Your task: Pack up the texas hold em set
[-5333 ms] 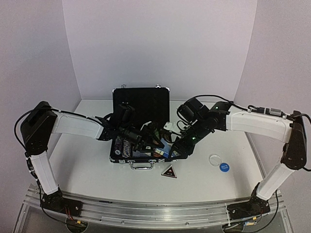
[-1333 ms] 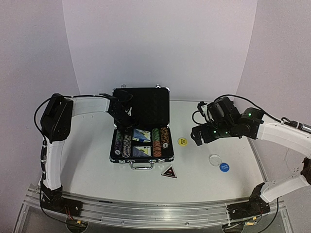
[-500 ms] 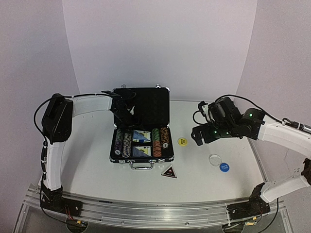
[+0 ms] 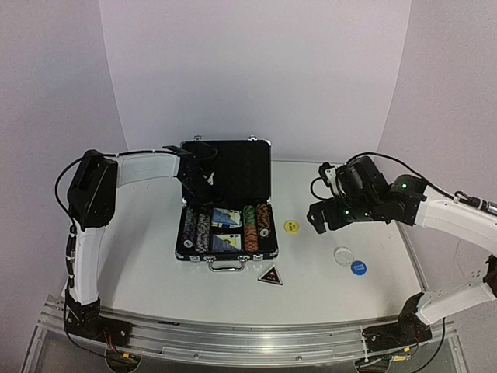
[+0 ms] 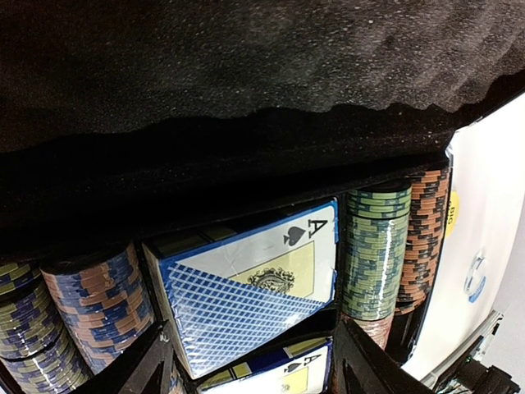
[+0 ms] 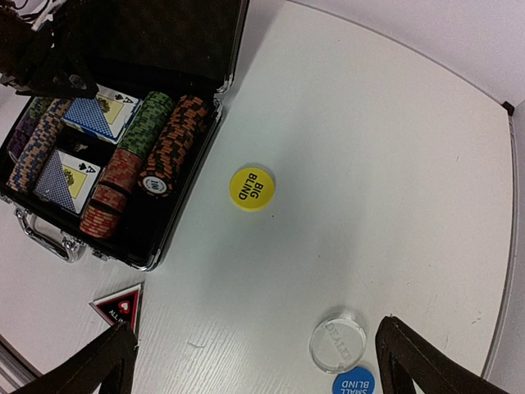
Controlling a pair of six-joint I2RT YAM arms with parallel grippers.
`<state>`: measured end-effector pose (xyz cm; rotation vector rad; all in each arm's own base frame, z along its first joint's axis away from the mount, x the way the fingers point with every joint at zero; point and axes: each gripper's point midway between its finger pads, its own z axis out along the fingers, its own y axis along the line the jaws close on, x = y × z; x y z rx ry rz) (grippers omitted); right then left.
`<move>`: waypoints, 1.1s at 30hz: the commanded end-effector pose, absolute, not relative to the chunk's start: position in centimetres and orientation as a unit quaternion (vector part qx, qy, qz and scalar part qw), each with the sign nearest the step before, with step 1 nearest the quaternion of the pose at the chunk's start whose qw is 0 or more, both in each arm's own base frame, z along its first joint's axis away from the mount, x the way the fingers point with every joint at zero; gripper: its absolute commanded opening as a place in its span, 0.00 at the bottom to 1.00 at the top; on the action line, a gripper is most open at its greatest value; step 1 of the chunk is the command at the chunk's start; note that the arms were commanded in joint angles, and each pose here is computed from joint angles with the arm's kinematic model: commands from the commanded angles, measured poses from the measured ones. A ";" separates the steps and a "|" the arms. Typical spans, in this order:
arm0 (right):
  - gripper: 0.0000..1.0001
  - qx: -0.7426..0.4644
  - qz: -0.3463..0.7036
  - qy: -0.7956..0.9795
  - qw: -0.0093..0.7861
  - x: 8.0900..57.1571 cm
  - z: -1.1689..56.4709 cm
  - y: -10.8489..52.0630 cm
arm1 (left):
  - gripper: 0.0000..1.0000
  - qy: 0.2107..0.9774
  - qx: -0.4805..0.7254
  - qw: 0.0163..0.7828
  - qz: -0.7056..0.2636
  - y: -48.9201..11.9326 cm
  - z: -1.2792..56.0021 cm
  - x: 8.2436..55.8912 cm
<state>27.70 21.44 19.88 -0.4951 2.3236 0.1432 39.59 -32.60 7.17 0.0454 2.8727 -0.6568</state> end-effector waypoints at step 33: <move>0.98 -0.160 0.049 0.902 0.399 27.0 20.4 19.2 | 0.13 0.992 0.038 0.083 -0.092 -33.6 1.7 39.7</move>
